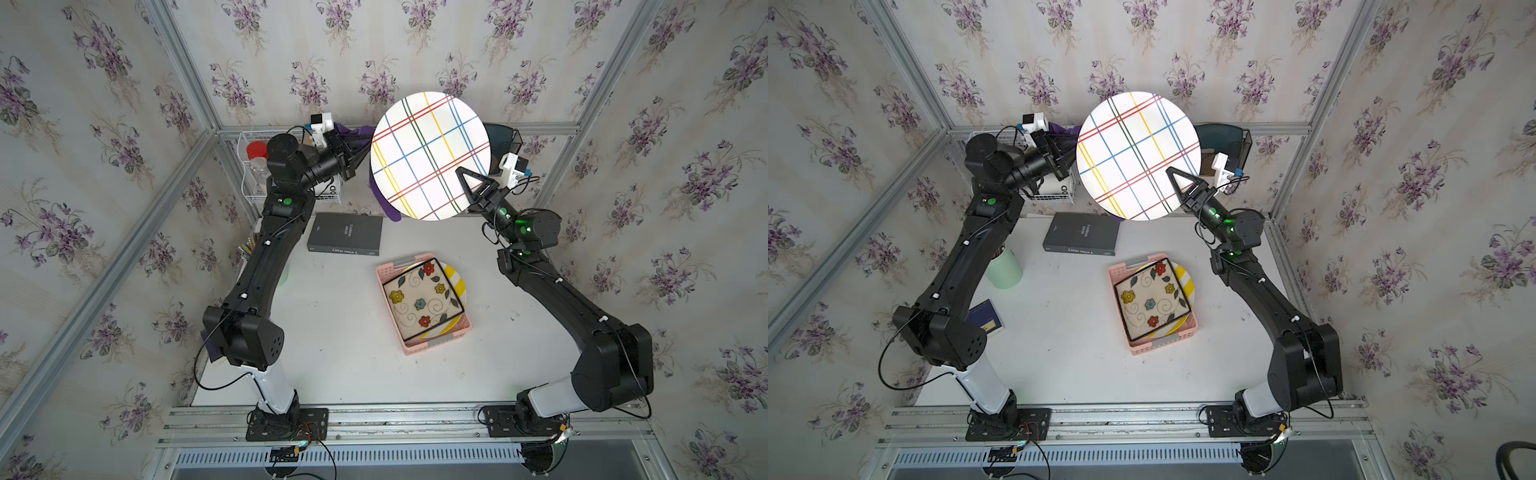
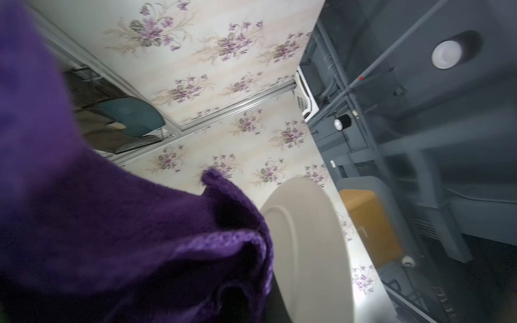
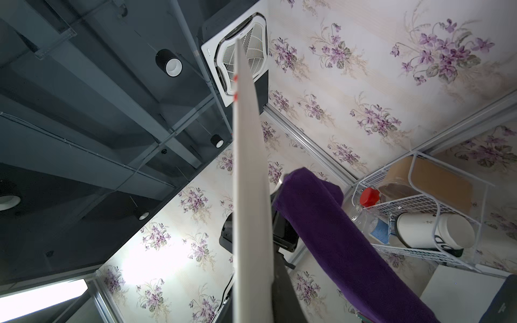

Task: Wipe the wet plate dry
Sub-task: Wipe the plate with towel.

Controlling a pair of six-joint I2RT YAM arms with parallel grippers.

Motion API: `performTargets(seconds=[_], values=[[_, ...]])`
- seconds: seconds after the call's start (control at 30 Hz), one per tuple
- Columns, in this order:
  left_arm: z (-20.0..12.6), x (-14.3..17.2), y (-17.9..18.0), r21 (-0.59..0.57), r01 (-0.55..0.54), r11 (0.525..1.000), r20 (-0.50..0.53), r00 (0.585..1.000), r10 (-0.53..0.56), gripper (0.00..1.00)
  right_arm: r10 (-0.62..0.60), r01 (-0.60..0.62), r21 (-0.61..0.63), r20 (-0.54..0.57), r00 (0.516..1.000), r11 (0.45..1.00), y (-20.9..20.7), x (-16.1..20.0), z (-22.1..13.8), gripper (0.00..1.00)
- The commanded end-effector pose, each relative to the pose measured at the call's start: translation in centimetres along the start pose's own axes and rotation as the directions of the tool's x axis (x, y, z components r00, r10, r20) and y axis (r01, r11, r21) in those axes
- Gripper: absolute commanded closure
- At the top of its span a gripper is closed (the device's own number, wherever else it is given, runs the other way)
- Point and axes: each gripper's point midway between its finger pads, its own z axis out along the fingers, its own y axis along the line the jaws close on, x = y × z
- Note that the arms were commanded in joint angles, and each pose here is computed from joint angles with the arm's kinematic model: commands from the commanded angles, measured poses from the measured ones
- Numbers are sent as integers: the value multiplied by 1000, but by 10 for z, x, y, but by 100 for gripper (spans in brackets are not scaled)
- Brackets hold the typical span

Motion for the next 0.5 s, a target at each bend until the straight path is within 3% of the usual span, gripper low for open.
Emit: performTargets(seconds=[0.0,0.27,0.37,0.47], values=[[-2,6,-55,188,-9,982,-19,1000,13,100,-14,14,-72,-1,1000,997,16,4,2,100],[13,33,-76,264,18,964,-95,995,7,100,12,-25,-196,-70,997,980,26,22,36,100],[23,53,-85,302,21,953,-150,988,26,100,11,-22,-237,-50,999,971,21,16,57,100],[31,75,-92,327,24,945,-216,975,50,100,-24,27,-269,13,1000,963,20,-12,77,100]])
